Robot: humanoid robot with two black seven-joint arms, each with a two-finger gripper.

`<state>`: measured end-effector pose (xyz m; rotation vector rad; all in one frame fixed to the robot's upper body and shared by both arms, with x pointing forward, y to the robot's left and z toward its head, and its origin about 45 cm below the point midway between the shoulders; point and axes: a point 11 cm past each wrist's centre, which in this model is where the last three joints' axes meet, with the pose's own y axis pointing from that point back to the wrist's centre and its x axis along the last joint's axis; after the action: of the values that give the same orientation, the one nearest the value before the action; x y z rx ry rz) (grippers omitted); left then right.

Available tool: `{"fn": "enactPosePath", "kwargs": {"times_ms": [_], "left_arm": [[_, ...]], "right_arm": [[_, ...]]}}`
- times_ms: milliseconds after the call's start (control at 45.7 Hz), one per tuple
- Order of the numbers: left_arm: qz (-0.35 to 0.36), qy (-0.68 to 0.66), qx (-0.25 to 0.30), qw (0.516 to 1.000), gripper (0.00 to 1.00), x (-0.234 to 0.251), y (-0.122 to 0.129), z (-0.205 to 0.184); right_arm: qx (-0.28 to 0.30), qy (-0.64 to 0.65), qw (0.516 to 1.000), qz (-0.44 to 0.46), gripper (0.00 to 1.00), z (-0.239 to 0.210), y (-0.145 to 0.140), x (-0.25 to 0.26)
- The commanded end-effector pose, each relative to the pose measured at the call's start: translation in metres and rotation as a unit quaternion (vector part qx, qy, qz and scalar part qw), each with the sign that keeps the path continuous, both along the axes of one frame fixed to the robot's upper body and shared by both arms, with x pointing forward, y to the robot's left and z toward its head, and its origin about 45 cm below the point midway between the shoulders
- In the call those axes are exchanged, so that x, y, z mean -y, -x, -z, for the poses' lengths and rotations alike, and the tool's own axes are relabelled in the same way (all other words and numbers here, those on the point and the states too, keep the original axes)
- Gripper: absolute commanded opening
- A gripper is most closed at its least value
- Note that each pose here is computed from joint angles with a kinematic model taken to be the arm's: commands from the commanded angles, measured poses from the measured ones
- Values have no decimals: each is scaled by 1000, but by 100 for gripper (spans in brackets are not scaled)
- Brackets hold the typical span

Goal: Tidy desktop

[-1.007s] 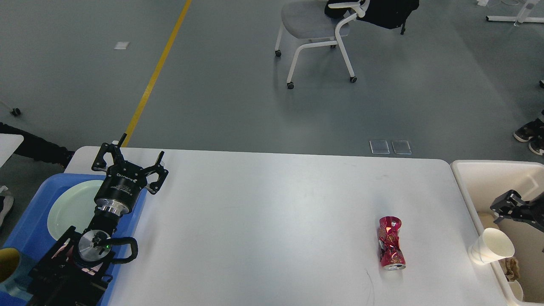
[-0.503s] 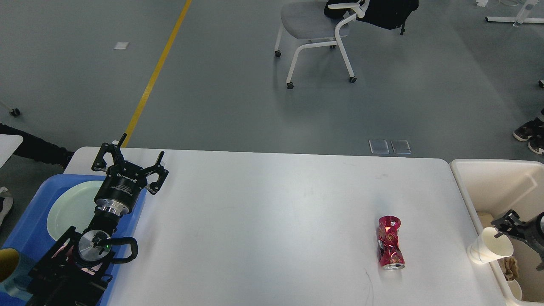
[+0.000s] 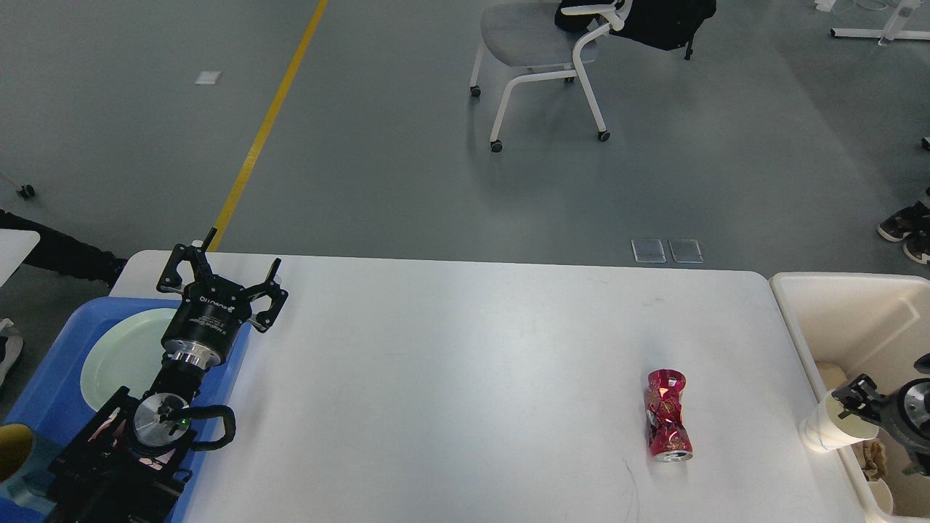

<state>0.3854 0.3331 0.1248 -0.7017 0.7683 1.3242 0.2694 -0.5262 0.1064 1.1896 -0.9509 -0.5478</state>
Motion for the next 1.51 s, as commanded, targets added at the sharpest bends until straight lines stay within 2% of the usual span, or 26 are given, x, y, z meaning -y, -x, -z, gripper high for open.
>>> {"fn": "enactPosePath", "kwargs": {"times_ms": [0,44,66,109,197,416,525,1051,1292,1489], "left_arm": [[0,0,0,1000,96,0,0,0],[0,0,0,1000,96,0,0,0],[0,0,0,1000,96,0,0,0],[0,0,0,1000,96,0,0,0],[0,0,0,1000,96,0,0,0],[0,0,0,1000,96,0,0,0],[0,0,0,1000,96,0,0,0],[0,0,0,1000,96,0,0,0],[0,0,0,1000,96,0,0,0],[0,0,0,1000,96,0,0,0]], "right_arm": [[14,-13,1000,13,89,2,-4,-6],[17,-16,1000,14,81,2,-6,-8],[16,-16,1000,13,69,2,-6,-8],[18,-16,1000,14,54,2,-7,-8],[17,-16,1000,15,33,4,-5,-8],[30,-10,999,30,8,5,-5,-6],[27,-11,999,30,0,7,-3,-6],[1,-47,999,18,0,5,3,-14],[2,-137,991,-13,0,-55,-26,-17],[-11,-158,985,-68,0,-125,-49,-22]]}}
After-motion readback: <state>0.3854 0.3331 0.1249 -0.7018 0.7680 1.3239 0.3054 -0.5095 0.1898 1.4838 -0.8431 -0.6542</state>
